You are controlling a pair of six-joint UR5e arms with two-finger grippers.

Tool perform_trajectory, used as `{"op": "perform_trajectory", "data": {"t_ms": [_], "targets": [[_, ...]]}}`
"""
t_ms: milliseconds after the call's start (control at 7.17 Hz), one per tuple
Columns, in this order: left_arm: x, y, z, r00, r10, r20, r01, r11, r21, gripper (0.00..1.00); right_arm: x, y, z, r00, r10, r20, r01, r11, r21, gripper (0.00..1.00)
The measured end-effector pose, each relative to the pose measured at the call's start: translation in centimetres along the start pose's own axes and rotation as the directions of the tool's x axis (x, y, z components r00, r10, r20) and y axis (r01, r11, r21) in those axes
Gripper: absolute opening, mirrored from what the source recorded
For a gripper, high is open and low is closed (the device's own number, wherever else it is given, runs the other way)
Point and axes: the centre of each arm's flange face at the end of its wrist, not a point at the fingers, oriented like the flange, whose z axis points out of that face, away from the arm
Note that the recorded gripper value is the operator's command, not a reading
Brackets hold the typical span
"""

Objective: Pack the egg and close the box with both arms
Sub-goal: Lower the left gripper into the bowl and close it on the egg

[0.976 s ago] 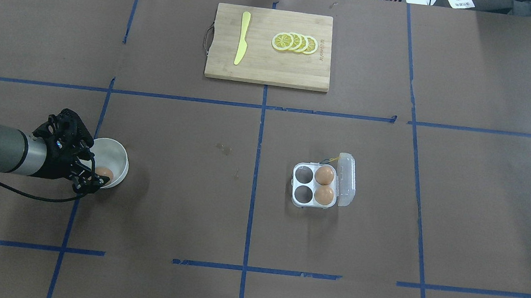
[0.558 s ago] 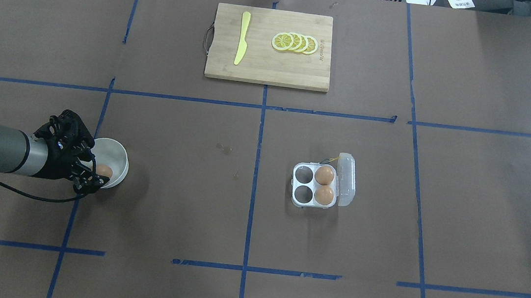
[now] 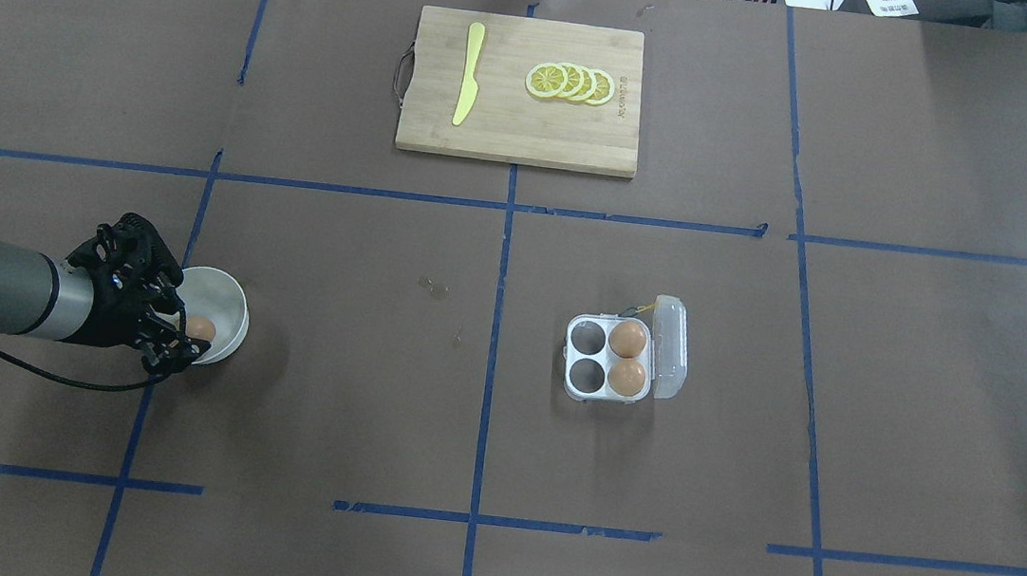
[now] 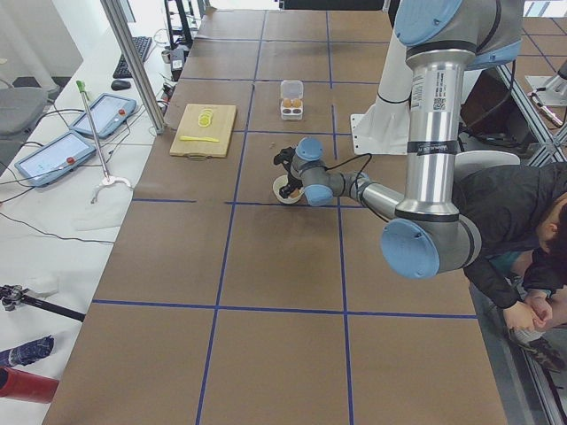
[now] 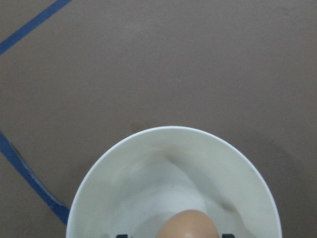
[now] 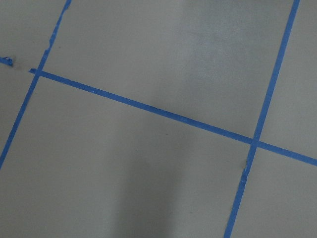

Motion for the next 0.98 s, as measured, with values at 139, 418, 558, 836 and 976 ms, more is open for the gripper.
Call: {"op": "perform_trajectory", "data": {"t_ms": [139,418,558,836,976], "targets": [[0.0,0.0,0.1,1.0,0.0,0.0,0.0,1.0,-0.001,0.61,0.0,0.0,0.0,1.0,0.0,0.0,0.0,1.0,0.0,1.0],[0.0,0.0,0.2,1.0,0.0,0.001,0.0,1.0,-0.002,0.33,0.0,0.0,0.0,1.0,0.0,0.0,0.0,1.0,0.0,1.0],[0.1,-0.2,0.2,1.0,0.001,0.0,-0.001,1.0,0.002,0.25,0.0,0.0,0.0,1.0,0.001,0.0,-0.001,1.0,-0.001,1.0],[0.6,-1.0,-0.3,1.0,0.009,-0.008,-0.008,1.0,0.022,0.22,0.1,0.0,0.1,1.0,0.001,0.0,-0.001,1.0,-0.001,1.0],[1.1,-1.7,-1.1,1.0,0.015,-0.015,-0.015,0.999,0.044,0.21,0.1,0.0,0.1,1.0,0.002,0.0,-0.002,1.0,-0.002,1.0]]}}
